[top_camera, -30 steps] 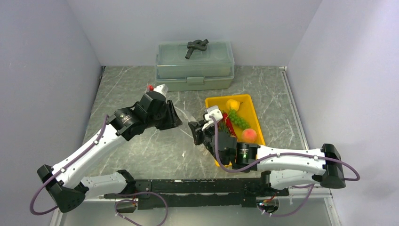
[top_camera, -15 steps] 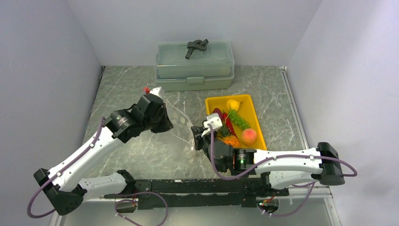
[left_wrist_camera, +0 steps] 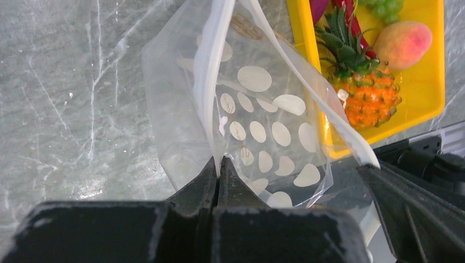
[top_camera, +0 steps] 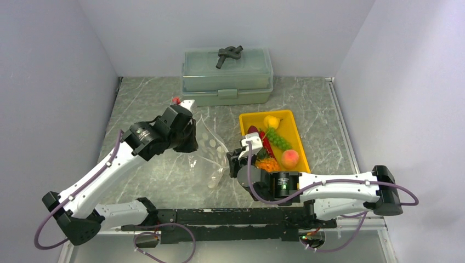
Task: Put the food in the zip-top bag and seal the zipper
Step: Open the zipper of the food storage bag.
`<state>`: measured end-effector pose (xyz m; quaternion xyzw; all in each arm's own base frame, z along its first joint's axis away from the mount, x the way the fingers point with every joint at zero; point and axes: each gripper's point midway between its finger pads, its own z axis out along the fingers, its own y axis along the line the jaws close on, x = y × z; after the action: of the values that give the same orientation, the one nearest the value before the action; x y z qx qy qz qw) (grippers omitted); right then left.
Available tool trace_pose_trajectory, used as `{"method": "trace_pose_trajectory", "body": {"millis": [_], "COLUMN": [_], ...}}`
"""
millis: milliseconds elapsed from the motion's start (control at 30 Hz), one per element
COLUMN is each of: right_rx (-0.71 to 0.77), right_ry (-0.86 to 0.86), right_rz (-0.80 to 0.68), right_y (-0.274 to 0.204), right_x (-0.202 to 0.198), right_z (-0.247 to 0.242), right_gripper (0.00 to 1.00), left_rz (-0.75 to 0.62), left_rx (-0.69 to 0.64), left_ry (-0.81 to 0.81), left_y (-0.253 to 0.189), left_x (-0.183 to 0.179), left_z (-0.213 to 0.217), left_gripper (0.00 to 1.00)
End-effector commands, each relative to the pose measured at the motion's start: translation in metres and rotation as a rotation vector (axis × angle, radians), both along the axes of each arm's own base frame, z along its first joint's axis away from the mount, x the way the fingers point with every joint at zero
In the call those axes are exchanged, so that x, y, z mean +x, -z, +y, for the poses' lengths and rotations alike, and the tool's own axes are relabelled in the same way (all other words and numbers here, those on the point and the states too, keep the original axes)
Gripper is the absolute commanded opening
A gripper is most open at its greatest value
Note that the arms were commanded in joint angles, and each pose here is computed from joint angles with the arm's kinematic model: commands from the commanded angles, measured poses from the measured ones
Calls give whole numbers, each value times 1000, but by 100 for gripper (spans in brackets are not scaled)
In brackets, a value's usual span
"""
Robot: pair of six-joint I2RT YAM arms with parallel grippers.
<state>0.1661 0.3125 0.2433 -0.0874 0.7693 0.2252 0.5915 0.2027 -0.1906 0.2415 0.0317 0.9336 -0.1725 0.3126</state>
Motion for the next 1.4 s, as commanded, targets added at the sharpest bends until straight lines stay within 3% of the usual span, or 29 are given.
{"method": "trace_pose_trajectory", "body": {"millis": [0,300,600,867,933,1367], "right_rx": [15,-28,21,89,98,70], "right_ry": [85,183,178,126,123,308], "right_rz": [62,158,166,163,158,164], "right_y": [0,19,5,-10,-12,4], "right_x": [1,13,20,16,16,23], "right_z": [-8,-4,2,7,5,-41], "right_gripper": [0,0,0,4,2,0], "left_rz": [-19,74,91,20,3,-63], "left_rx": [10,157,455,617,659,692], "left_ry": [147,255,165,48,34,-8], "left_y": [-23,-18,-16,-34,-36,-45], "left_x": [-5,-18,-11,-2,0,13], "left_z": [-8,-4,17,29,32,30], "left_gripper": [0,0,0,0,0,0]}}
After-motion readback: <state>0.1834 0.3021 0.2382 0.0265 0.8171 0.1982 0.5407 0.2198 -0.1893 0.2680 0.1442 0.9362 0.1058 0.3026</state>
